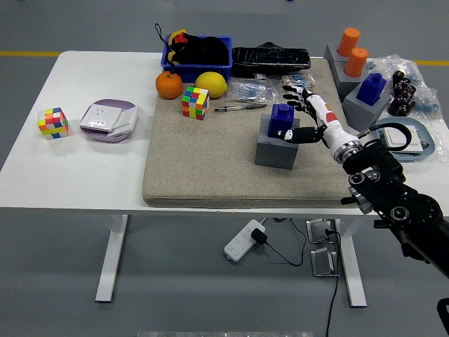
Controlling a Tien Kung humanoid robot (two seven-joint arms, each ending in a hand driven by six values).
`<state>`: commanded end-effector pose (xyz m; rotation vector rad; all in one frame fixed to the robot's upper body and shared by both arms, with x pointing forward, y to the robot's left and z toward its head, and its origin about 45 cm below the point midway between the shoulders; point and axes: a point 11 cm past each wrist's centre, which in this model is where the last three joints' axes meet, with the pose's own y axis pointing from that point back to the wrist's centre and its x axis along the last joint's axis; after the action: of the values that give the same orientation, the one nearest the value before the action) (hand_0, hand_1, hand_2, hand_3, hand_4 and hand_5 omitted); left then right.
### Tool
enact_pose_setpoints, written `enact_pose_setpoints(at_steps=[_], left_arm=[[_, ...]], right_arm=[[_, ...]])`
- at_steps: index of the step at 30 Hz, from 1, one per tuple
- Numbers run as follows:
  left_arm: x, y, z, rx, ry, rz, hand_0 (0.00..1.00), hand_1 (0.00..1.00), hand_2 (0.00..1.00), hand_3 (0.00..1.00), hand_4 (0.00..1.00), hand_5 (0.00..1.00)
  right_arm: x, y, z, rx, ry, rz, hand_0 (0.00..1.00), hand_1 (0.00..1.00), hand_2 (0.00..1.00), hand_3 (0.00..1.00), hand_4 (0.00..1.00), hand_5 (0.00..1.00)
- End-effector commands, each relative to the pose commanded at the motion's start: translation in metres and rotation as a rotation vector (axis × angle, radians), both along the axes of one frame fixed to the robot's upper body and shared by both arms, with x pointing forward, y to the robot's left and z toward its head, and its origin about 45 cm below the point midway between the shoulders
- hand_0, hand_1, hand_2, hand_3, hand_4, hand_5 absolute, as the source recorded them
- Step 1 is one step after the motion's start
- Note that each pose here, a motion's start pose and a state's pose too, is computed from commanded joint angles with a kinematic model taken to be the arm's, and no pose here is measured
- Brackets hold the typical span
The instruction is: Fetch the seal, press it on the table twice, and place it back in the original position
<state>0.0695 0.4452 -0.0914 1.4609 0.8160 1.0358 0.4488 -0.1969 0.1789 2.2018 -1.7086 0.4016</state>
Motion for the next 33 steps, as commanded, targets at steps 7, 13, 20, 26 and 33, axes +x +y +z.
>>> enact_pose_setpoints(at_steps=[7,13,20,26,33], left_arm=[[-0.0006,0.000,0.000,0.001,0.002,-0.004,0.830,0.795,0.759,0.815,0.744,0.317],[0.0004,0.001,0.000,0.001,0.002,-0.008,0.830,0.794,0.759,0.815,0.744,0.315],[0.0002,0.001,0.000,0.002,0.003,-0.012,0.830,0.796,0.759,0.815,0.745,0.317],[-0.0015,0.000,0.000,0.002,0.008,-0.014,0.830,0.796,0.759,0.815,0.745,0.317],[-0.0013,-0.001,-0.001,0.000,0.007,-0.014,0.830,0.796,0.759,0.814,0.745,0.317]], right_arm=[[-0.004,0.000,-0.009,0.031,0.013,-0.008,0.809,0.783,0.786,0.830,0.921,0.002],[-0.005,0.006,-0.011,0.047,0.010,-0.003,0.794,0.770,0.777,0.823,0.908,0.002],[-0.007,0.009,-0.014,0.048,0.012,-0.004,0.751,0.710,0.714,0.756,0.822,0.002],[-0.008,0.009,-0.018,0.034,0.022,-0.001,0.743,0.686,0.683,0.716,0.791,0.002],[-0.007,0.007,-0.016,0.023,-0.009,-0.027,0.680,0.564,0.568,0.588,0.671,0.002]])
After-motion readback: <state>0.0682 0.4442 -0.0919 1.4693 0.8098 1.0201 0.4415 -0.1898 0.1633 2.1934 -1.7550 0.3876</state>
